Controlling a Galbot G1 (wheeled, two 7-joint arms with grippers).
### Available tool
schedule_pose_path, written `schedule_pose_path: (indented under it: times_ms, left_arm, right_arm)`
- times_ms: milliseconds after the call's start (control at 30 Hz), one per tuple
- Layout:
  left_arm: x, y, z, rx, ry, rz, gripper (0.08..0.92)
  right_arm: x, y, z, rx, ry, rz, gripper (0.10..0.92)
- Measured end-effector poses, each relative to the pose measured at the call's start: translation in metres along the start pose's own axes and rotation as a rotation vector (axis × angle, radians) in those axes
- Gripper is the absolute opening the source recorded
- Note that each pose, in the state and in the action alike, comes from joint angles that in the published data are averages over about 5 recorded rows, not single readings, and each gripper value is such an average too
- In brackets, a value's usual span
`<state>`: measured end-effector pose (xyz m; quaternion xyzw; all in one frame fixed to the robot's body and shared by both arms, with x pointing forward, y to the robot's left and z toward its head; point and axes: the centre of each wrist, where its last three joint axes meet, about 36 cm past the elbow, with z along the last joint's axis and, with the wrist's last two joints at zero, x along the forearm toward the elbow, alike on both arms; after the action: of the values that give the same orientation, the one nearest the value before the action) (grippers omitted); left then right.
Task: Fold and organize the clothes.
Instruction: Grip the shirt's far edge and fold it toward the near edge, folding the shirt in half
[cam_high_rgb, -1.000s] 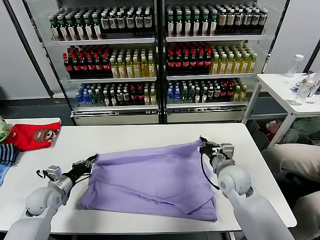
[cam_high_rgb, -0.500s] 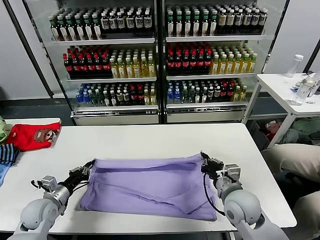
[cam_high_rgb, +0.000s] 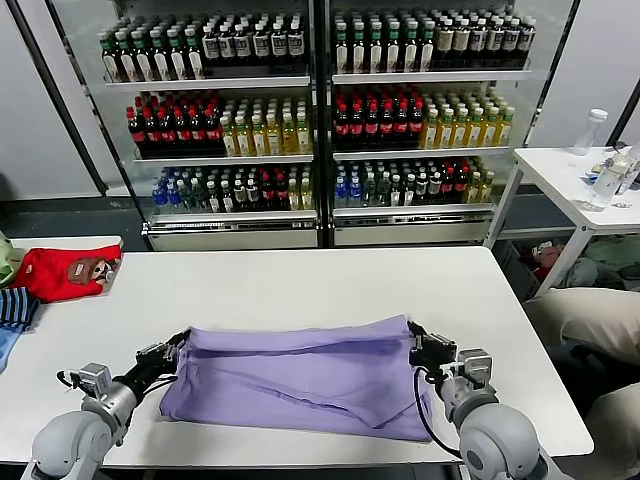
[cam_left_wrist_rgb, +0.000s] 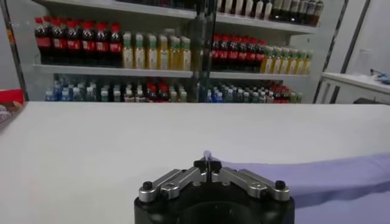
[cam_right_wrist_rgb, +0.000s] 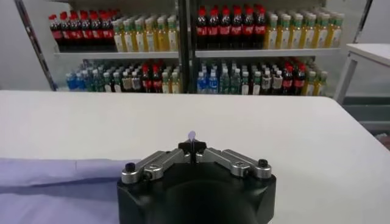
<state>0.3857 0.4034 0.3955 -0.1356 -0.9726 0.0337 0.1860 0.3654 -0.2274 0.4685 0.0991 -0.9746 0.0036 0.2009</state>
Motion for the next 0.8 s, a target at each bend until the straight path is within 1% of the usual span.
schedule_pose_path:
  times_ms: [200, 300, 400, 500, 600, 700, 767, 800]
  left_arm:
    - [0.012, 0.001, -0.009, -0.012, 0.021, -0.006, 0.085]
    - [0.016, -0.001, -0.009, -0.016, 0.042, -0.007, 0.085]
    - [0.018, -0.004, -0.008, -0.025, 0.068, -0.009, 0.102]
    - [0.022, -0.007, -0.009, -0.041, 0.089, -0.019, 0.168]
    - [0.026, -0.008, -0.011, -0.056, 0.097, -0.034, 0.254]
    - [0.03, -0.012, -0.016, -0.066, 0.09, -0.055, 0.341]
    - [0.032, -0.015, -0.019, -0.068, 0.081, -0.072, 0.401]
    - [0.033, -0.018, -0.02, -0.068, 0.075, -0.081, 0.427]
  right_arm:
    - [0.006, 0.001, 0.004, 0.007, 0.02, 0.006, 0.113]
    - [0.011, 0.003, 0.008, 0.011, 0.035, 0.005, 0.113]
    - [0.016, 0.005, 0.012, 0.013, 0.05, 0.003, 0.149]
    - [0.022, 0.006, 0.015, 0.012, 0.06, 0.001, 0.23]
    - [0.026, 0.006, 0.016, 0.009, 0.064, 0.004, 0.298]
    - [0.032, 0.006, 0.016, 0.009, 0.062, 0.01, 0.385]
    - [0.035, 0.007, 0.016, 0.008, 0.06, 0.014, 0.462]
    - [0.036, 0.007, 0.016, 0.007, 0.059, 0.015, 0.488]
